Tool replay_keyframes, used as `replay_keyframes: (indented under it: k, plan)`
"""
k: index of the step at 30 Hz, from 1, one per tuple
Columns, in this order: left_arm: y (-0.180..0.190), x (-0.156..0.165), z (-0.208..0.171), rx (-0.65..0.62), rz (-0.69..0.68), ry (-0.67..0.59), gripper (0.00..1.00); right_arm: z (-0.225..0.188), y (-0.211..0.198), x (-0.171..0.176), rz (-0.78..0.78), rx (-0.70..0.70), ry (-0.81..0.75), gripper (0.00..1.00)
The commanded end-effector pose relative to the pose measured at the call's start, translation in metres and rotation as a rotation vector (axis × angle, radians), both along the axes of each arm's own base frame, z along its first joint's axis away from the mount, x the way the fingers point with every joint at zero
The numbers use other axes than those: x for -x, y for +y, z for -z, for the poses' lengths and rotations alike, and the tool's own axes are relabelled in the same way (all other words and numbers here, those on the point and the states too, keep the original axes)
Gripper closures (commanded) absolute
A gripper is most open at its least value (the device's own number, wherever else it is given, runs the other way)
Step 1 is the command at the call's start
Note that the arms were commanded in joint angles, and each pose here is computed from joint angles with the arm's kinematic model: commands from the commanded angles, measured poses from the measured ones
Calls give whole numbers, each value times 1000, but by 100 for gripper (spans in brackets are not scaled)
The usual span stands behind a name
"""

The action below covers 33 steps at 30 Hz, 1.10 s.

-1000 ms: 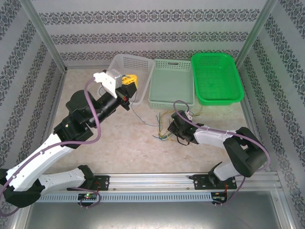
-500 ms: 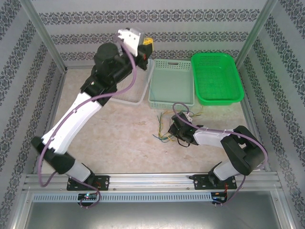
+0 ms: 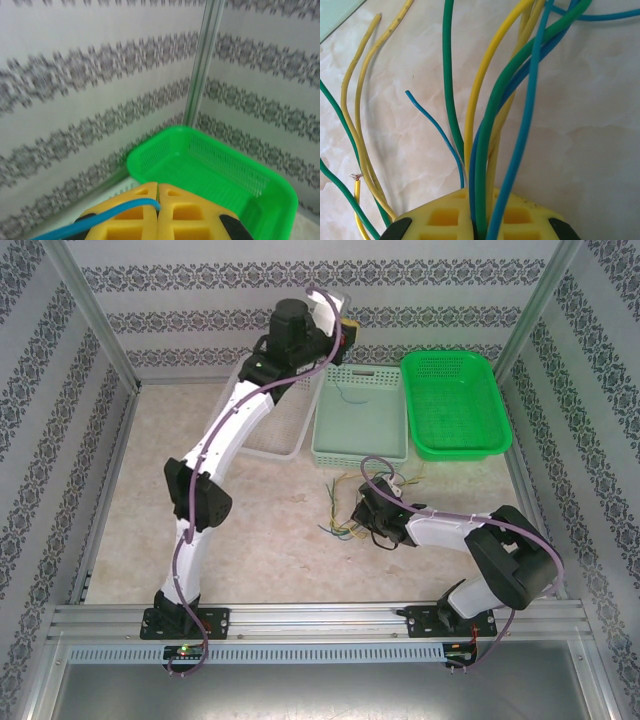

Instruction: Untangle the cables

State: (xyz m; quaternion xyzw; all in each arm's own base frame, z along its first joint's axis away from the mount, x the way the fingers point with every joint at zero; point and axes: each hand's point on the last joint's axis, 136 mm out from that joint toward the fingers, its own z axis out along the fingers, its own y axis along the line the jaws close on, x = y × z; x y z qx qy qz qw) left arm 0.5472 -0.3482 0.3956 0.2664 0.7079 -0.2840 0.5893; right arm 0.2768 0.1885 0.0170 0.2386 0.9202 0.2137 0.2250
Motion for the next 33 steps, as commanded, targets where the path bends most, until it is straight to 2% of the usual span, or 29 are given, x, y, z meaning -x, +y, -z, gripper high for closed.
replay_keyframes:
  k: [1, 8, 14, 21, 25, 30, 33]
  plan:
    - [-5, -2, 27, -35, 47, 64, 96, 9, -5, 16, -37, 29, 43, 98]
    - [-26, 3, 100, -49, 143, 267, 96, 11, -6, 19, -52, 49, 60, 97]
    - [-29, 3, 150, -92, 147, 396, 87, 12, -5, 20, -45, 42, 65, 96]
    - [-44, 14, 188, -90, 254, 501, 74, 1, 7, 10, -90, 42, 48, 92]
    - [-51, 20, 196, -70, 311, 531, 71, 3, 6, 11, -72, 38, 57, 92]
    - [-54, 26, 200, -49, 329, 579, 51, 6, 4, 14, -56, 37, 68, 91]
    - [-51, 34, 195, -54, 332, 612, 25, 2, 4, 14, -58, 31, 58, 91]
